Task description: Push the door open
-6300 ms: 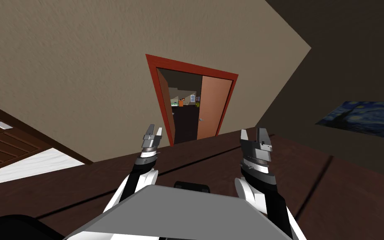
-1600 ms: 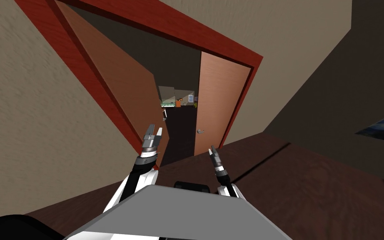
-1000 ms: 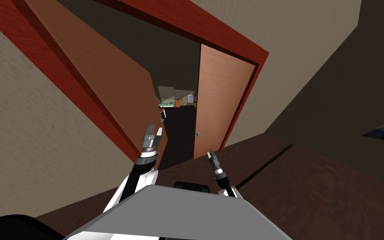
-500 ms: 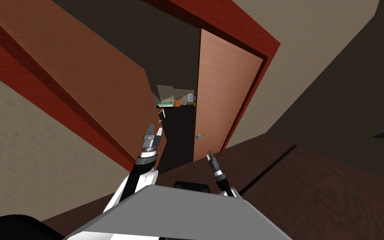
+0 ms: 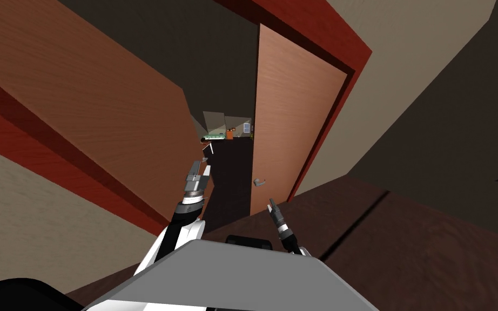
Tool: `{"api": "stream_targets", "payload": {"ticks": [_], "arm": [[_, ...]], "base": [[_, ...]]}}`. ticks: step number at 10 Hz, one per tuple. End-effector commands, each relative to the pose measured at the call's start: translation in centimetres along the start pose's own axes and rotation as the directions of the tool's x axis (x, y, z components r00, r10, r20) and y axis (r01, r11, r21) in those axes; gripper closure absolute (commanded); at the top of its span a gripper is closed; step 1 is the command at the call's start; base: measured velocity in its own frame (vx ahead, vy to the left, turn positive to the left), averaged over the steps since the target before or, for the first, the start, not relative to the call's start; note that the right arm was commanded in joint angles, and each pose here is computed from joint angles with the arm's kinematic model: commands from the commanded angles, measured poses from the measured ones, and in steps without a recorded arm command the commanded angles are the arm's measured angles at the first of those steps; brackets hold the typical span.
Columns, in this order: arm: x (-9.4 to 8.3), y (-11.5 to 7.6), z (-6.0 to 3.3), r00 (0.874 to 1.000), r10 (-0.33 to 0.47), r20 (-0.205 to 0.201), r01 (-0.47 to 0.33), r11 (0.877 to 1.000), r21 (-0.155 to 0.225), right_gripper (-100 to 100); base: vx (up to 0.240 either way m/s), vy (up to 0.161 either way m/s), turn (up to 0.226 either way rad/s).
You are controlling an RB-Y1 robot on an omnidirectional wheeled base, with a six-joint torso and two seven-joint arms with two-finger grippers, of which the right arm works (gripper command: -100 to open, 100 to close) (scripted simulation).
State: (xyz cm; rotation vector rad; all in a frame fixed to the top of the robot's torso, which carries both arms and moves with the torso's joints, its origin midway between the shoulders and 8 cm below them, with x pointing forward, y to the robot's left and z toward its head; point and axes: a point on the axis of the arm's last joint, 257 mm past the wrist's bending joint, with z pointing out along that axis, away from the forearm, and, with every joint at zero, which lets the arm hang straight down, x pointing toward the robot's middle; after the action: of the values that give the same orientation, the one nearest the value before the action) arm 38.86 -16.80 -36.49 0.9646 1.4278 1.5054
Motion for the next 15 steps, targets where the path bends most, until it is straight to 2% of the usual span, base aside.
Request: {"api": "stream_targets", "payload": {"ticks": [1, 4, 6, 14, 15], "arm": [[0.1, -0.9, -0.28, 1.000, 0.004, -0.008, -0.004, 1.000, 0.020, -100], [0.2, -2.2, -0.81, 1.000, 0.010, -0.020, -0.009, 0.999, 0.050, -100], [0.2, -2.0, -0.57, 1.000, 0.008, -0.012, -0.008, 0.999, 0.043, -100], [0.4, -2.6, 0.23, 1.000, 0.008, 0.012, -0.009, 0.999, 0.046, -100], [0.4, -2.6, 0.23, 1.000, 0.008, 0.012, -0.009, 0.999, 0.046, 100]], "base": [[0.169, 0.017, -0.006], [0.122, -0.001, -0.004], [0.083, 0.014, 0.015], [0.178, 0.049, 0.035], [-0.009, -0.002, -0.004]]}}
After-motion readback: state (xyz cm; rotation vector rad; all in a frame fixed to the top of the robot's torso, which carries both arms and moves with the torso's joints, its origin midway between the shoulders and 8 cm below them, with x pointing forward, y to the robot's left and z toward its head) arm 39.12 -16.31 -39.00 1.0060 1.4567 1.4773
